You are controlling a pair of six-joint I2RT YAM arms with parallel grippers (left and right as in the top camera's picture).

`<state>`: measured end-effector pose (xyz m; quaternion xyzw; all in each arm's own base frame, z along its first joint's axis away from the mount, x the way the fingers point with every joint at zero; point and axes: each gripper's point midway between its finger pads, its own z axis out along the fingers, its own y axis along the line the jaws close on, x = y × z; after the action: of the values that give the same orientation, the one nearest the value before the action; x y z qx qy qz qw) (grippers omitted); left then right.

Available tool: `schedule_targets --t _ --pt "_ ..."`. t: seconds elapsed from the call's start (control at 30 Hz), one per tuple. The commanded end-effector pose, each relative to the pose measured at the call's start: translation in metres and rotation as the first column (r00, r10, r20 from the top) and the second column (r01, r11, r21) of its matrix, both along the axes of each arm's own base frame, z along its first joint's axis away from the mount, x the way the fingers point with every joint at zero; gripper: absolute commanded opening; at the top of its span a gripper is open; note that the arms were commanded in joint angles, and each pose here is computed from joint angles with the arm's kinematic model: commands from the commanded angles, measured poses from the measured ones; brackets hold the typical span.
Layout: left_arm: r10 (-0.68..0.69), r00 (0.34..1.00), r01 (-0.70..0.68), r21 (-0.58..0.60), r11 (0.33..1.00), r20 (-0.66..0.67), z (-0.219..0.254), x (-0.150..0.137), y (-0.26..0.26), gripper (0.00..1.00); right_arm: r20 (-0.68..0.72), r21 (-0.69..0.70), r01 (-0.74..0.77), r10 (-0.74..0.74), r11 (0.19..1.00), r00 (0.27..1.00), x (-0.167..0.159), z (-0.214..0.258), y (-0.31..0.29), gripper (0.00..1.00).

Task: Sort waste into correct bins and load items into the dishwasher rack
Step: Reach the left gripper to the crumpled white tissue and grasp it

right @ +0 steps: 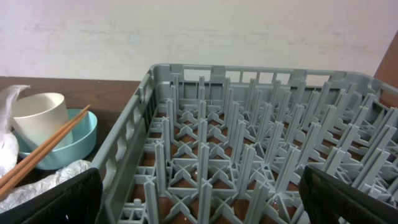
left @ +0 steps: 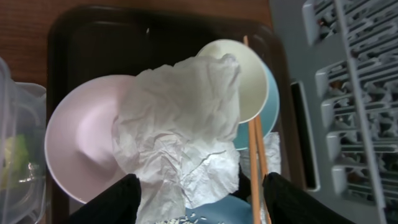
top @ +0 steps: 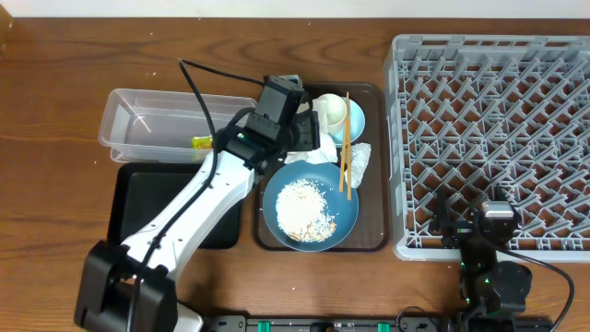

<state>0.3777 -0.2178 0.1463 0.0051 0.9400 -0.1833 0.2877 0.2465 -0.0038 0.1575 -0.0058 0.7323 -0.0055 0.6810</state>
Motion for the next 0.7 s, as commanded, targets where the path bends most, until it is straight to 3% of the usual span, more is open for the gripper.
schedule_targets --t 0.0,0.27,0.67 --pt "-0.003 1.0 0.004 0.035 0.999 -0.031 -0.022 0.005 -0.004 0.67 0.0 -0.004 -0.001 0.001 1.0 1.0 0.0 0.0 0.0 0.99" --pt "-0.001 0.992 0.012 0.087 0.996 -0.124 -0.071 0.005 -0.005 0.67 0.0 -0.004 -0.001 0.001 1.0 1.0 0.0 0.0 0.0 0.99" --pt "0.003 0.987 0.015 0.109 0.994 -0.163 -0.086 -0.002 -0.001 0.67 0.0 -0.004 -0.001 0.001 1.0 1.0 0.0 0.0 0.0 0.99"
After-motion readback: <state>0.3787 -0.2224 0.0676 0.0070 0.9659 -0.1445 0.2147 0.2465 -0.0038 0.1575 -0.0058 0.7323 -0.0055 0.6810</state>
